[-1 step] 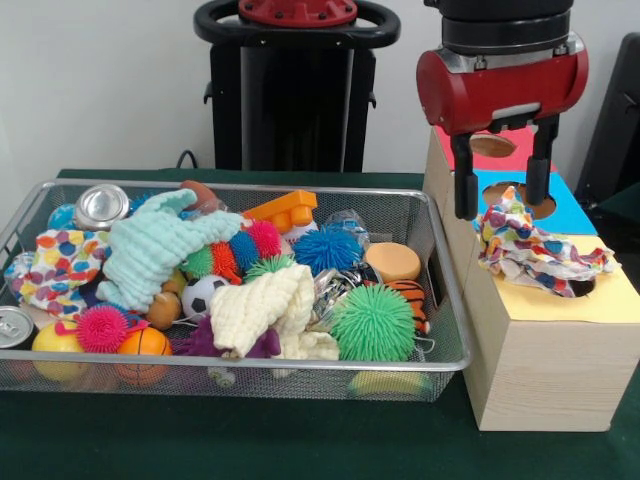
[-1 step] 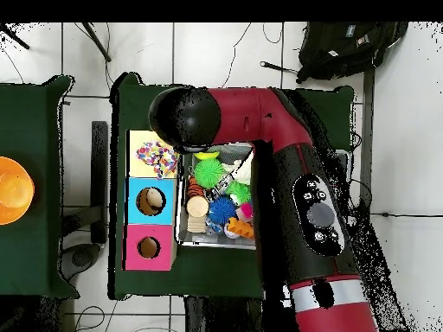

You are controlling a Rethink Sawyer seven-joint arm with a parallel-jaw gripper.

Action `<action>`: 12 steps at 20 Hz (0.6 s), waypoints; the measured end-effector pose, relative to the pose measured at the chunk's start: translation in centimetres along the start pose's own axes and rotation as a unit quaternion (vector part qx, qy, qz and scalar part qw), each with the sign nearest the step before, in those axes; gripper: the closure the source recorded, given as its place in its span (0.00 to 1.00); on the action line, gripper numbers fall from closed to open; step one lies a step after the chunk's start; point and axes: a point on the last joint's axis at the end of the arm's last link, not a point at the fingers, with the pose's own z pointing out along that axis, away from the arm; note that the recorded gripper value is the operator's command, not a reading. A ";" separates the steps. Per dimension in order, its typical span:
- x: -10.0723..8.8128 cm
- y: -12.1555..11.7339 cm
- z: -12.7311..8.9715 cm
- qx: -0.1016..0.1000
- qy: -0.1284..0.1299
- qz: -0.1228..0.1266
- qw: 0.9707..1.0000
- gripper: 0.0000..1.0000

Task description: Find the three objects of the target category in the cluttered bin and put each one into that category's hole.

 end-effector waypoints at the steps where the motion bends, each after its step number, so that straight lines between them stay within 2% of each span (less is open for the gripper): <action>1: 0.0 0.1 0.0 0.000 0.000 -0.001 1.000 0.00; 12: -0.2 0.5 -0.1 -0.003 -0.002 -0.004 1.000 0.00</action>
